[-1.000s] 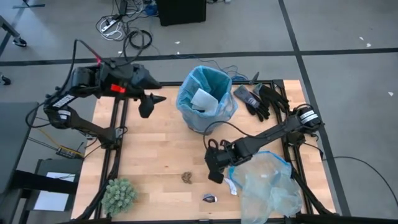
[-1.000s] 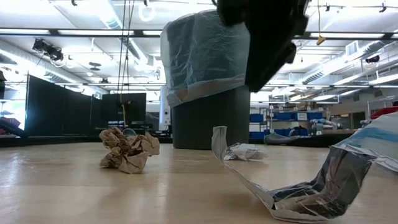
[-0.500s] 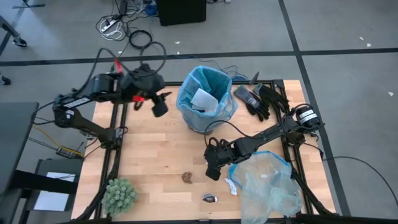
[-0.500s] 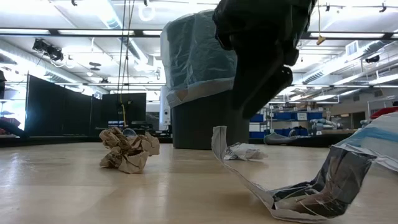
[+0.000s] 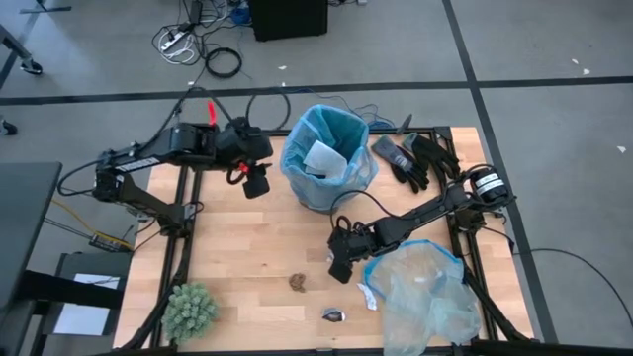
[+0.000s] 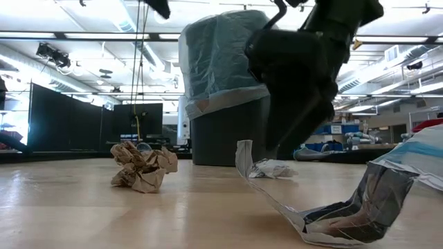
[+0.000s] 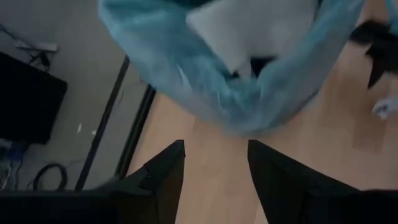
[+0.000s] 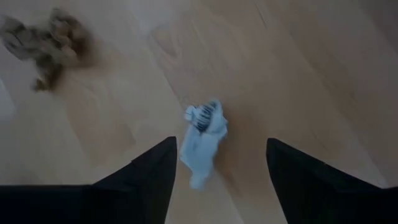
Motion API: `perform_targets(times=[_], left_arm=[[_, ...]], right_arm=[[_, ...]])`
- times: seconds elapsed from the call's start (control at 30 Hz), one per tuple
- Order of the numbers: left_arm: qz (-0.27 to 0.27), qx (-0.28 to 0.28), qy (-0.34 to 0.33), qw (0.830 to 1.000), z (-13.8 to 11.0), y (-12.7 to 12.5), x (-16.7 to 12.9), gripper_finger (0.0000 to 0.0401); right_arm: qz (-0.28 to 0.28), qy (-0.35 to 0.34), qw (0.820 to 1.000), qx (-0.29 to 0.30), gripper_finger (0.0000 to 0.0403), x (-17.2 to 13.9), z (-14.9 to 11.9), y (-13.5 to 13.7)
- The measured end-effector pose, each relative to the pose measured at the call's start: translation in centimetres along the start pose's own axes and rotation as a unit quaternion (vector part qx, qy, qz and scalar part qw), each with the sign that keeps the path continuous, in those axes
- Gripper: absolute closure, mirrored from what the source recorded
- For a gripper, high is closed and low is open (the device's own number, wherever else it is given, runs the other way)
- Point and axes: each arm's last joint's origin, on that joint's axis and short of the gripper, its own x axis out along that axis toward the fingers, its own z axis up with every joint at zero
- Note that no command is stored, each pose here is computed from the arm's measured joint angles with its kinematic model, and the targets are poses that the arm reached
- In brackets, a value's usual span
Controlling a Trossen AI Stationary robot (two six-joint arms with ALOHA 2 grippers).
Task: Place trash/remove bag and relplace
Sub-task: Put the white paper into the trash bin
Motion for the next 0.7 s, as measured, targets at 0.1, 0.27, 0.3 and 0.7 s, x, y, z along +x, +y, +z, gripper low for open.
perform_targets(times=[0.1,0.27,0.3,0.7], left_arm=[[0.001,0.012,0.039,0.999,-1.2,-0.6,1.4,0.0215],[0.004,-0.005,0.114,0.993,-3.7,-2.1,4.5,0.0215],[0.0,-0.011,0.125,0.992,-4.3,-2.4,4.9,0.0215],[-0.067,-0.046,0.204,0.976,-9.0,-7.0,7.2,0.0215]], right_arm=[[0.004,0.004,1.0,-0.001,0.0173,1.2,-0.5,-0.4],[0.001,0.022,1.0,-0.001,0.0184,3.7,-1.1,-0.6],[-0.009,0.023,1.0,0.008,0.0189,4.0,-1.2,-0.5],[-0.04,0.039,0.998,0.039,0.039,2.9,-1.5,-0.9]])
